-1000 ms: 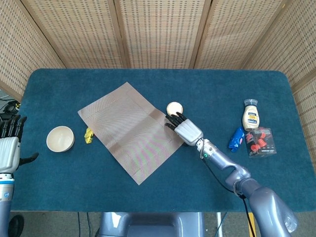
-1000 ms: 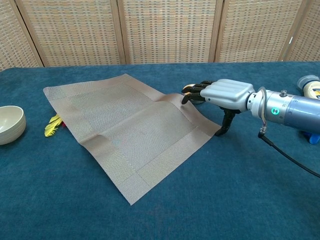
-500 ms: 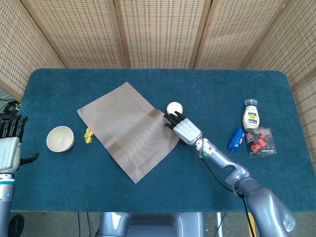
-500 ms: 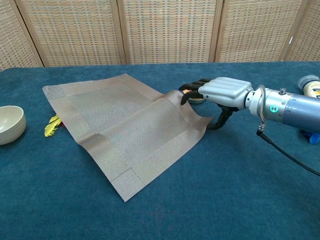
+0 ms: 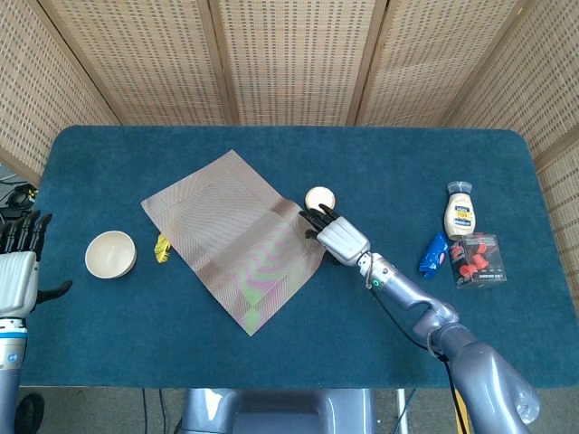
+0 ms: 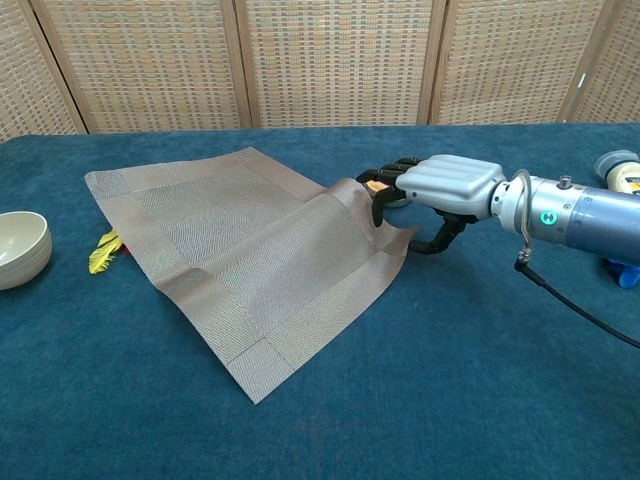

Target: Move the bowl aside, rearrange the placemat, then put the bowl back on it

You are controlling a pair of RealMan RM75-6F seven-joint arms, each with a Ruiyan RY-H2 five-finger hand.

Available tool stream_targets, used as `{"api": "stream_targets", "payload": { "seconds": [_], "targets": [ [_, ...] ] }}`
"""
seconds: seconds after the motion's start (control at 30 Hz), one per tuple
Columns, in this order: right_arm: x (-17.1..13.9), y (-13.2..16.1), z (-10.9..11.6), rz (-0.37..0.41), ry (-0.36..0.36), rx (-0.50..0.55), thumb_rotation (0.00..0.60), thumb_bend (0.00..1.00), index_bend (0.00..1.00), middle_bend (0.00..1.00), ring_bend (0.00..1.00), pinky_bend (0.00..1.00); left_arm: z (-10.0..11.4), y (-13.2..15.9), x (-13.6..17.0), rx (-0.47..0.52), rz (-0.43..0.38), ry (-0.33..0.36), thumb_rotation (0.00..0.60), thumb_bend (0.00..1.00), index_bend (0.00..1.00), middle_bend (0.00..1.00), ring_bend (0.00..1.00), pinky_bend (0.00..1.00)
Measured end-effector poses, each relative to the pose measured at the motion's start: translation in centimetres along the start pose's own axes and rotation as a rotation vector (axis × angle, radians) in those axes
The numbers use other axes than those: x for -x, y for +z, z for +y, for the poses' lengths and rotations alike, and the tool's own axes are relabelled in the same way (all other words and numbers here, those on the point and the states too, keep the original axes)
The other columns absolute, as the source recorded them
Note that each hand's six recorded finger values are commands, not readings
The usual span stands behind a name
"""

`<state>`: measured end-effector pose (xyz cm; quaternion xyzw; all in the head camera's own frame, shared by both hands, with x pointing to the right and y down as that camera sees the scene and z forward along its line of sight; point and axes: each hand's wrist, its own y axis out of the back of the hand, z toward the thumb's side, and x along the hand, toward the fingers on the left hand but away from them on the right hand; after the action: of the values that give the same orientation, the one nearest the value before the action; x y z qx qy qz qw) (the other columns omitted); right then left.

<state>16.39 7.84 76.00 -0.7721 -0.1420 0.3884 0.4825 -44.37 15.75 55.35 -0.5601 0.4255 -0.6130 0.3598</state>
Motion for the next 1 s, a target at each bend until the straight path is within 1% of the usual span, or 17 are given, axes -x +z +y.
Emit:
{"api": "stream_targets", "payload": {
  "seconds": [0.13, 0.27, 0.47, 0.73, 1.0],
  "targets": [
    [-0.06, -0.14, 0.03, -0.002, -0.004, -0.002, 0.600, 0.54, 0.46, 0.00, 0.00, 0.09, -0.05, 0.04, 0.00, -0.001, -0.002, -0.002, 0.600, 0.00, 0.00, 0.00, 0.00, 0.00],
    [-0.07, -0.23, 0.03, -0.004, -0.006, 0.001, 0.600, 0.57, 0.54, 0.00, 0.00, 0.07, -0.06, 0.10, 0.03, -0.001, -0.004, -0.004, 0.600, 0.00, 0.00, 0.00, 0.00, 0.00],
    [-0.15, -0.13, -0.09, 0.000, -0.007, 0.005, 0.600, 0.57, 0.65, 0.02, 0.00, 0.06, -0.11, 0.16, 0.07, -0.002, -0.006, -0.007, 0.600, 0.00, 0.00, 0.00, 0.00, 0.00],
    [-0.18, -0.08, 0.28, 0.003, -0.030, 0.020, 0.600, 0.58, 0.68, 0.03, 0.00, 0.05, -0.16, 0.25, 0.12, -0.004, -0.010, -0.008, 0.600, 0.00, 0.00, 0.00, 0.00, 0.00],
    [-0.86, -0.09, 0.71, 0.021, -0.052, 0.023, 0.600, 0.58, 0.72, 0.03, 0.00, 0.00, -0.18, 0.32, 0.14, -0.003, -0.014, -0.010, 0.600, 0.00, 0.00, 0.00, 0.00, 0.00]
  ]
}}
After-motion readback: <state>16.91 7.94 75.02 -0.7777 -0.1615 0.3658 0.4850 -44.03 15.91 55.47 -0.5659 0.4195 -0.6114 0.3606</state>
